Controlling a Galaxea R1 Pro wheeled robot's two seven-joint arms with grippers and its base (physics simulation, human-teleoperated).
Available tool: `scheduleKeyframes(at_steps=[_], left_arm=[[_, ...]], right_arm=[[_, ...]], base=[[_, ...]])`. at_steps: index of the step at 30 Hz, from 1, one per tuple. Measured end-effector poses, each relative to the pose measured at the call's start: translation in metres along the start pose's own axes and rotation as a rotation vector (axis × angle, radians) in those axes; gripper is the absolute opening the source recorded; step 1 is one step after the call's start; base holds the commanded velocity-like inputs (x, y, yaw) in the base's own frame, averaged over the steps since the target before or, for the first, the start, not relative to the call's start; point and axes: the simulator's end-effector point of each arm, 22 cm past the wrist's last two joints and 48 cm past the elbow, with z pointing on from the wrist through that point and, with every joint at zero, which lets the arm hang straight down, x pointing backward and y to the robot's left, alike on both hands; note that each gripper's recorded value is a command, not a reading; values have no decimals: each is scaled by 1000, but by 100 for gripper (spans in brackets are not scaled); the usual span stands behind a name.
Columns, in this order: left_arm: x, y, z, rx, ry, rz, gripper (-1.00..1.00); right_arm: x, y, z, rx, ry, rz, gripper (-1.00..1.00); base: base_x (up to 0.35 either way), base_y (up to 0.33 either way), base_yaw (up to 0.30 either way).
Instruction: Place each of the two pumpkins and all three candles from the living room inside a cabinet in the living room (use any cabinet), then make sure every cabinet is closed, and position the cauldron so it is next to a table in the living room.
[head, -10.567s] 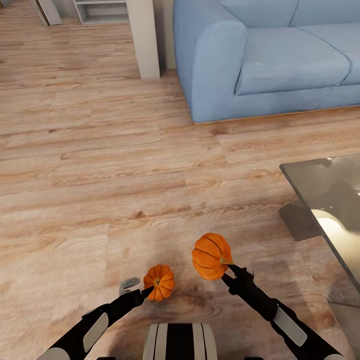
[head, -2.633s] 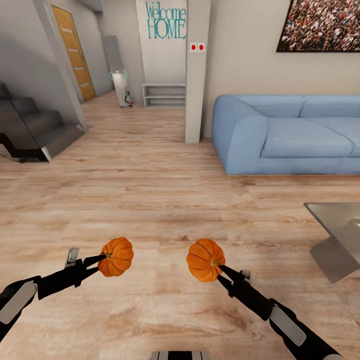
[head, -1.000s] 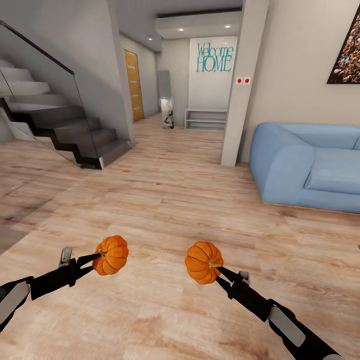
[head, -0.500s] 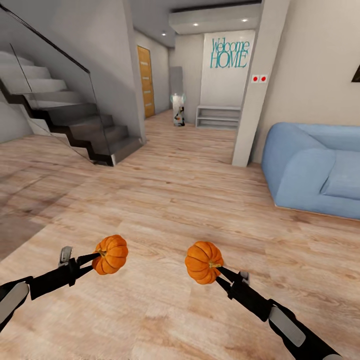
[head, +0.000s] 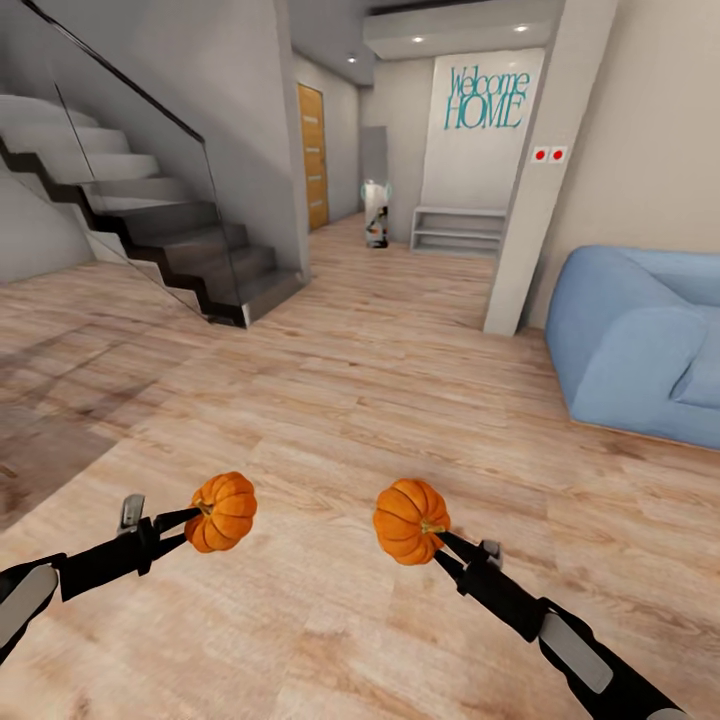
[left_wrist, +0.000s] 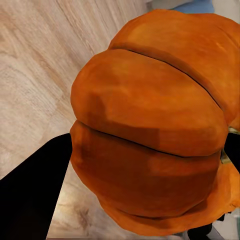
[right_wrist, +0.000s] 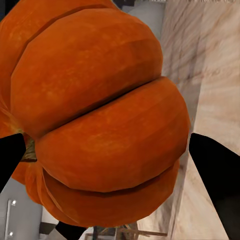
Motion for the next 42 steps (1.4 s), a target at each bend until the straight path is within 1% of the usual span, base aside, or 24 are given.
scheduleKeyframes(at_steps=[3, 8, 18, 28, 42], left_arm=[[-2, -6, -1, 1, 2, -3, -100], [-6, -16, -3, 2, 2, -5, -100], [-14, -35, -8, -1, 3, -3, -100], [-14, -34, -9, -5, 3, 1, -100], [-25, -62, -15, -5, 4, 0, -100]], right_arm=[[-9, 9, 0, -10, -28, -44, -100], [-14, 24, 2, -33, -36, -62, -100], [-17, 43, 10, -29, -34, -62, -100], [-16, 43, 11, -29, -33, -61, -100], [-24, 71, 17, -29, -33, -60, -100]], base=[[0, 0, 10], [0, 0, 96], [0, 0, 261], [0, 0, 272], [0, 0, 272]])
